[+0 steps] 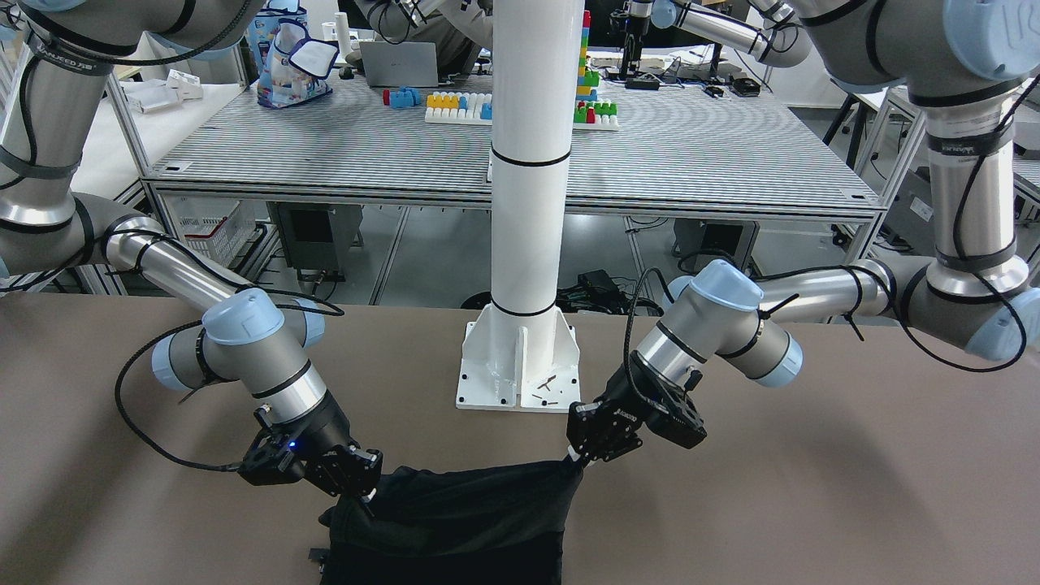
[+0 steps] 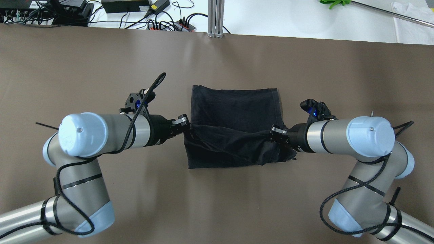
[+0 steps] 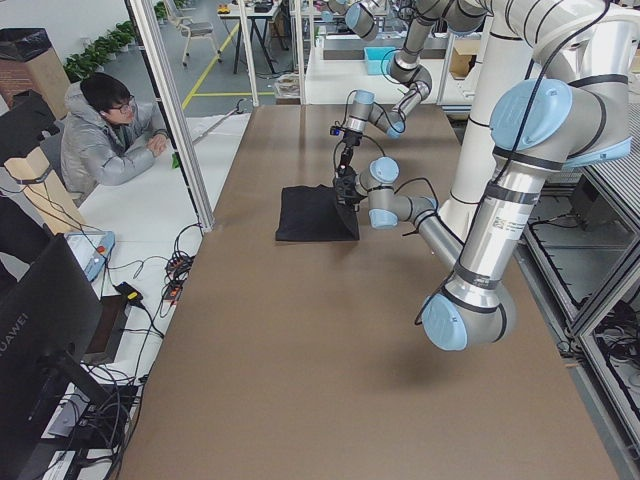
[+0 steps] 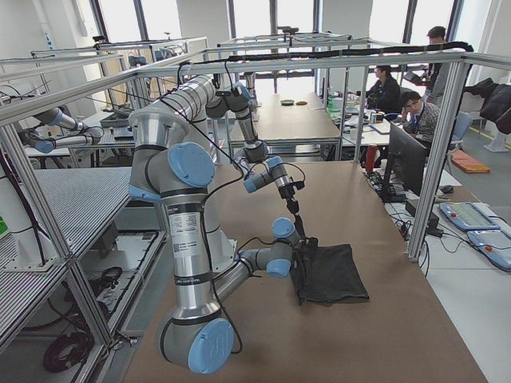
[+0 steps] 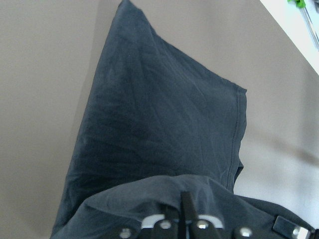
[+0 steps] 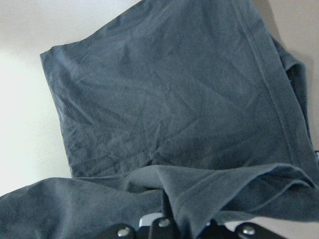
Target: Fold clothes
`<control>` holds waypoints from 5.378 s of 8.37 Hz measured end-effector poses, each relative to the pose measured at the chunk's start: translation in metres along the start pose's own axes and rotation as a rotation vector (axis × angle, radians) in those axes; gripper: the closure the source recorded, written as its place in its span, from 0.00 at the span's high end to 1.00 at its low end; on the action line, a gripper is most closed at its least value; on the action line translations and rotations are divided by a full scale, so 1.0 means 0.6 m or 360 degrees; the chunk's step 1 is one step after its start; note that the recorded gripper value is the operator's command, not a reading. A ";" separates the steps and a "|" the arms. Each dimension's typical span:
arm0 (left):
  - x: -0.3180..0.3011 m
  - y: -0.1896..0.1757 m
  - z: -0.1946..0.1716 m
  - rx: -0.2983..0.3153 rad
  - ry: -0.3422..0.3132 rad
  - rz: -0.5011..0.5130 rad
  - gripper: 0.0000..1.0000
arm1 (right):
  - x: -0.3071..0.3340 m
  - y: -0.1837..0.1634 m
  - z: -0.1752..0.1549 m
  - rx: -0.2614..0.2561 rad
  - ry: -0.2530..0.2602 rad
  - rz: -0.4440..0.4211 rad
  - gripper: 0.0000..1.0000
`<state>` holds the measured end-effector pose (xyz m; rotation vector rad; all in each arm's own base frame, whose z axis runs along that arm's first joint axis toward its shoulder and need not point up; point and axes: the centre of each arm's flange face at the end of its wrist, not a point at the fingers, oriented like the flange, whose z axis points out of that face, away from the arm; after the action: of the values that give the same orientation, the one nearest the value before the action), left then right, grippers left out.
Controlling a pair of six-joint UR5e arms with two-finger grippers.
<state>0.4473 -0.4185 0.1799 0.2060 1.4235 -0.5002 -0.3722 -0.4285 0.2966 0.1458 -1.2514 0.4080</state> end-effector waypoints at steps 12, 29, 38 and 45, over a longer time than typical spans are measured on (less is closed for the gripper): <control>0.039 -0.165 0.162 0.0188 -0.0201 -0.0004 0.99 | -0.025 -0.125 0.133 0.0268 0.0142 0.0037 0.94; -0.014 -0.420 0.035 0.0179 -0.0296 0.0052 1.00 | -0.128 0.008 0.281 0.0008 0.0508 -0.0472 0.94; -0.053 -0.424 0.037 0.0195 -0.0328 0.0017 1.00 | -0.147 -0.367 0.293 0.0306 0.0801 -0.0884 0.94; -0.210 -0.653 -0.176 0.0279 -0.0595 0.0468 1.00 | 0.159 -0.613 0.011 0.0144 0.0994 -0.1176 0.94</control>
<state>0.1693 -0.6918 0.3487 0.4328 0.9647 -0.3952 -0.2153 -0.7479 0.4302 0.4979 -0.5000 -0.1369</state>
